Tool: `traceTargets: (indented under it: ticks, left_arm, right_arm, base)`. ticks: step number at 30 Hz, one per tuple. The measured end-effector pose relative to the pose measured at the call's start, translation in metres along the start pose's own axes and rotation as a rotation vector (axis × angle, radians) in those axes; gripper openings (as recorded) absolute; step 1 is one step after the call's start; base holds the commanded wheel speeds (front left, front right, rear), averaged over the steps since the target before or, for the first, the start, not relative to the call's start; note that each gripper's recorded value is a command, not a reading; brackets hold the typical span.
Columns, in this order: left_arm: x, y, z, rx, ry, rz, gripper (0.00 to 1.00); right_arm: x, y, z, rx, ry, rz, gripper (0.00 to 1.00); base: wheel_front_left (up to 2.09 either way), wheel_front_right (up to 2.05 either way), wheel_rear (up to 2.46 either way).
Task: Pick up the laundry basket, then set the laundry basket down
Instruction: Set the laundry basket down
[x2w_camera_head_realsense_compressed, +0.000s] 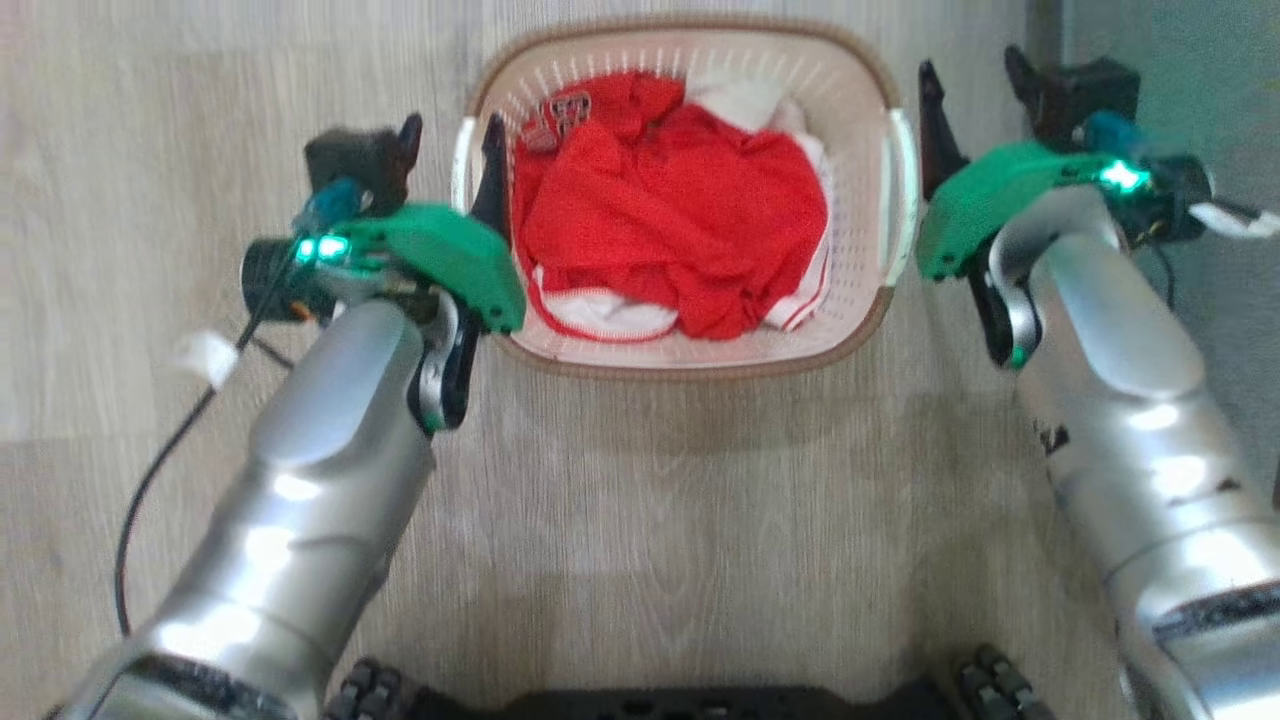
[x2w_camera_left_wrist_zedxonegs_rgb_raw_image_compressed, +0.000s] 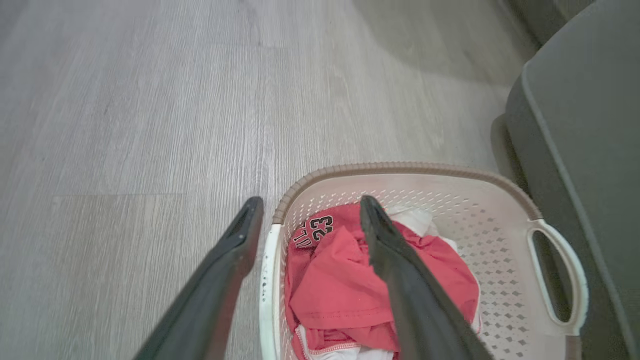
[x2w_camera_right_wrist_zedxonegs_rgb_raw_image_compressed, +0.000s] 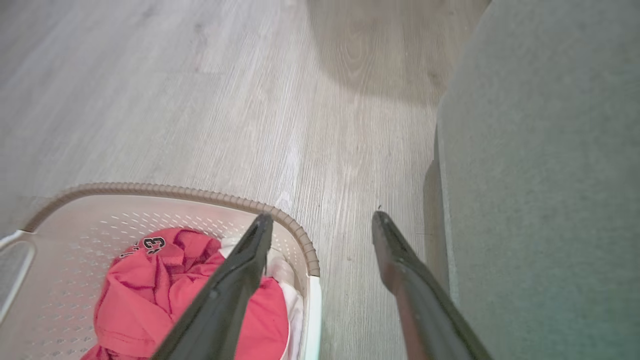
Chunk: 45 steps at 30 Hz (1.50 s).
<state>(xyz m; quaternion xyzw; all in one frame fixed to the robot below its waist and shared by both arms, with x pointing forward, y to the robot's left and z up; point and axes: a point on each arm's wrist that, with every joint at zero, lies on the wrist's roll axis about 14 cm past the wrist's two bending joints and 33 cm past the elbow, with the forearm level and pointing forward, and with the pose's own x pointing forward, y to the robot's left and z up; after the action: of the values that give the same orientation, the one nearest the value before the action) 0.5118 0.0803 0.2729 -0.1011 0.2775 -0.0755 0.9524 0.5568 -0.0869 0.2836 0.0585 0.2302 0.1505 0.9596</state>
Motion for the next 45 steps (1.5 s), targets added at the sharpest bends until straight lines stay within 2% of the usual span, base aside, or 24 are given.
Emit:
traceTargets:
  ticks: [10,18,29,38,45]
  left_arm:
    - [-0.065,-0.012,0.065,-0.001,-0.232,-0.041,1.0]
    - [-0.109,-0.005,0.091,0.046,-0.345,0.0,1.0]
    - [-0.174,-0.002,0.1,0.059,-0.455,0.027,1.0]
    - [-0.218,-0.002,0.097,0.061,-0.513,0.05,1.0]
    - [-0.246,0.003,0.092,0.047,-0.541,0.09,1.0]
  right_arm:
    - [-0.064,0.018,0.053,-0.01,-0.152,0.003,1.0]
    - [-0.109,0.026,0.081,-0.002,-0.26,-0.01,1.0]
    - [-0.173,0.035,0.111,0.004,-0.415,-0.029,1.0]
    - [-0.215,0.046,0.121,0.009,-0.497,-0.025,1.0]
    - [-0.241,0.047,0.115,0.011,-0.517,-0.043,1.0]
  base:
    - [0.0,0.0,0.0]
    - [0.0,0.0,0.0]
    - [0.0,0.0,0.0]
    - [0.0,0.0,0.0]
    - [0.0,0.0,0.0]
